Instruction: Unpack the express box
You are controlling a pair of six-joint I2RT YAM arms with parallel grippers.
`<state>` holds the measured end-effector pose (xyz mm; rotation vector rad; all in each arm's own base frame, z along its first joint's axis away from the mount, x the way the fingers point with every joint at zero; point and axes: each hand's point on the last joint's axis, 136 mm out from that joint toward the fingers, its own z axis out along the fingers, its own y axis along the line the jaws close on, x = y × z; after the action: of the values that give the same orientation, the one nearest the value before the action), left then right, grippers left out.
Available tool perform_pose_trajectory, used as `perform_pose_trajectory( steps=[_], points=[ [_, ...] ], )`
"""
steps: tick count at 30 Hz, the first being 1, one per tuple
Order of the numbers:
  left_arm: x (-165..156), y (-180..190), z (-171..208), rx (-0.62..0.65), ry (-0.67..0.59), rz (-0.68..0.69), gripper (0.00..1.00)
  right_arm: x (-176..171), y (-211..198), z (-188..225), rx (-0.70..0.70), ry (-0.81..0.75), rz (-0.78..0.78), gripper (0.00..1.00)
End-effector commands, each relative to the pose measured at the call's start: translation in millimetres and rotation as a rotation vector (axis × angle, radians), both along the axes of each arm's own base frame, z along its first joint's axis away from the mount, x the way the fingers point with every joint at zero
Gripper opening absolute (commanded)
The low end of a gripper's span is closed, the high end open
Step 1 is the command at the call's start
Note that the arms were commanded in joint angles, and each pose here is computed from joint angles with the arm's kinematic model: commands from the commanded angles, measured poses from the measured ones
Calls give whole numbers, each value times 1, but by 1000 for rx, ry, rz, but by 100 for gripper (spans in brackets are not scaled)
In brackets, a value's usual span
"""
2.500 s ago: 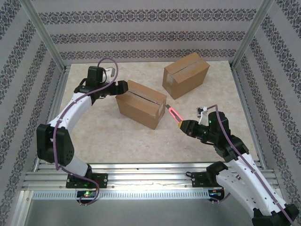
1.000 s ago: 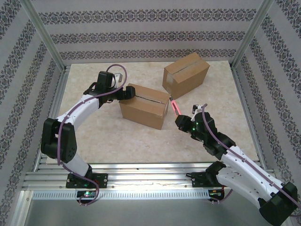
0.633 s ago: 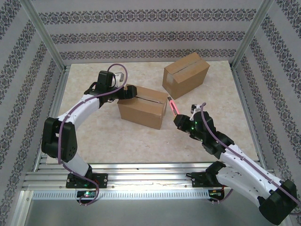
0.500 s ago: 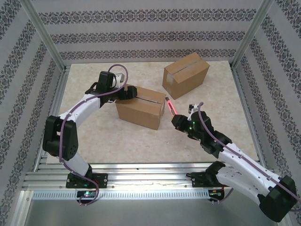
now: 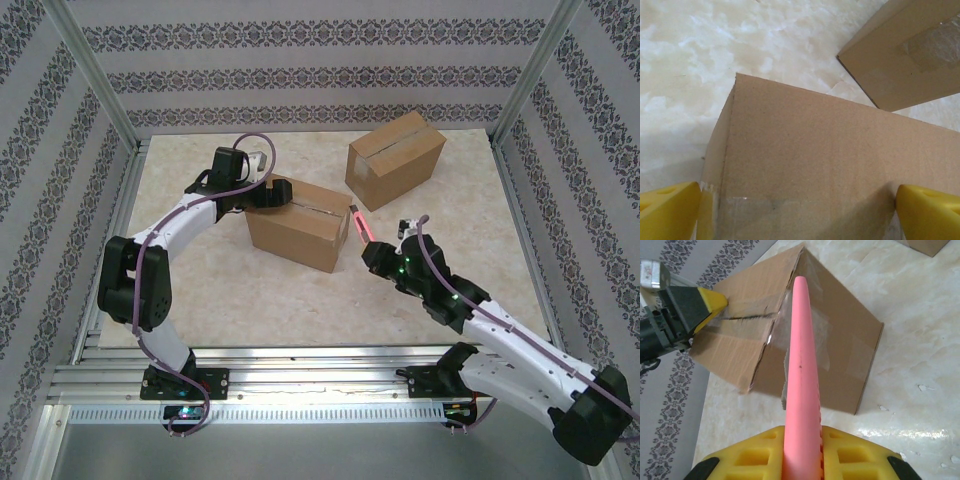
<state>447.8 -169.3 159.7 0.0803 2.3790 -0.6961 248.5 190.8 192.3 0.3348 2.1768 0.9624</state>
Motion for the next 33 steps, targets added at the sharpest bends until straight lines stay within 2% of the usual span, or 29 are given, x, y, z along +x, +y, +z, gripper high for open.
perform_pose_trajectory(
  steps=[1, 16, 33],
  points=[
    [-7, 6, -26, 49, 61, 7, 98, -6, -4, 14, 11, -34, 0, 0],
    [-15, 21, -59, 81, 43, 82, 96, -26, -1, 27, 88, -27, 57, 0],
    [-17, 27, -72, 114, 48, 108, 96, -15, 3, 20, 68, -18, -5, 0]
  ],
)
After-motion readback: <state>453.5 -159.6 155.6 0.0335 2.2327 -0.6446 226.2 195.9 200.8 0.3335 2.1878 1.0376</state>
